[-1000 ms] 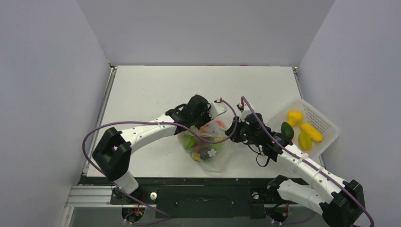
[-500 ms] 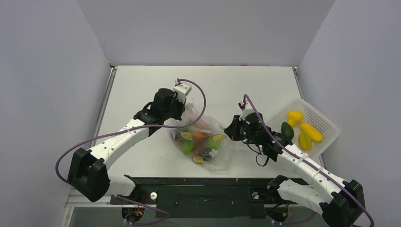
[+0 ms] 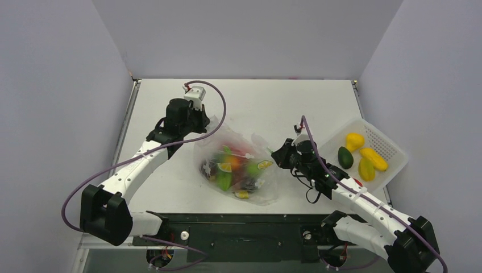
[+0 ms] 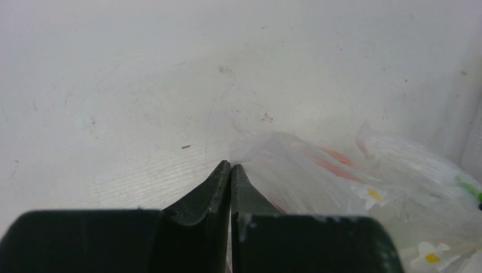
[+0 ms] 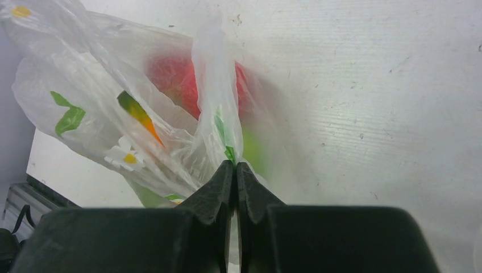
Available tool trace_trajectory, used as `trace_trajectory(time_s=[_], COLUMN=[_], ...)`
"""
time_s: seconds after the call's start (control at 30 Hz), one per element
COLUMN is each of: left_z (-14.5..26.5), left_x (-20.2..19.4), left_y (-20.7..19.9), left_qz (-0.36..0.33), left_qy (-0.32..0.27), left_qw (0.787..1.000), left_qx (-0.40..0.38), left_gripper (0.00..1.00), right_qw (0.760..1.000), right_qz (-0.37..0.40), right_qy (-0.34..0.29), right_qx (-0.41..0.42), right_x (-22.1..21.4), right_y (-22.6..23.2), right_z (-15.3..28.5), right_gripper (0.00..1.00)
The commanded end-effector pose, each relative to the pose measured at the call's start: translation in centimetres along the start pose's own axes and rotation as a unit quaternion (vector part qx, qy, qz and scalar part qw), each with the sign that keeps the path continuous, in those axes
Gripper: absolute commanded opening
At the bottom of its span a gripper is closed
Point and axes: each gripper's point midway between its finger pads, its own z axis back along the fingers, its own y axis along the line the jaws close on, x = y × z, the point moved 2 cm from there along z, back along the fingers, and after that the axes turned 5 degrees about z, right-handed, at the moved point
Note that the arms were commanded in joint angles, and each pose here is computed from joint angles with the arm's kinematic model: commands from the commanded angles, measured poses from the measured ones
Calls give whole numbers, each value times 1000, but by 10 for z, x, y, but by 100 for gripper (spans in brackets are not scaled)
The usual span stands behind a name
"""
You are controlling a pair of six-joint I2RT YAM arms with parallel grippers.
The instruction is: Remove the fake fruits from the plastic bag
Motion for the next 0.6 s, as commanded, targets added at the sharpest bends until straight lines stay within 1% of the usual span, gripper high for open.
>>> trace_trajectory(time_s=[0.0, 0.03, 0.07, 0.13, 0.17, 0.2, 0.3, 0.37, 0.43, 0.47, 0.57], left_z=[11, 12, 12, 12, 13, 13, 14, 14, 16, 18, 20], left_x=[39, 40, 41, 42, 41, 41, 38, 41, 44, 45, 46], left_y=[-24, -28, -30, -37, -42, -44, -52, -57, -62, -63, -65], left_qz=[10, 12, 13, 14, 16, 17, 21, 22, 21, 20, 19], left_qy=[-60, -62, -65, -65, -61, -62, -52, -59, -64, -65, -68], left_qw=[996, 995, 994, 992, 991, 990, 987, 984, 981, 980, 979], left_qx=[-64, -76, -83, -105, -119, -126, -152, -168, -180, -185, -189], left_gripper=[0, 0, 0, 0, 0, 0, 0, 0, 0, 0, 0], right_qw=[999, 999, 998, 997, 996, 996, 995, 996, 998, 998, 995], right_qz=[4, 19, 27, 49, 60, 65, 77, 72, 61, 59, 69], right_qy=[-4, -1, 2, 3, 5, 2, -5, -6, 8, 14, 50], right_qx=[39, 46, 51, 61, 60, 58, 57, 51, 34, 36, 57], right_x=[16, 21, 22, 28, 31, 34, 45, 52, 59, 65, 64], right_y=[20, 24, 27, 32, 33, 33, 36, 36, 31, 33, 41], right_z=[-11, -9, -9, -4, -2, 0, 6, 7, 4, 5, -4], right_gripper=[2, 4, 11, 18, 20, 24, 33, 43, 46, 47, 55])
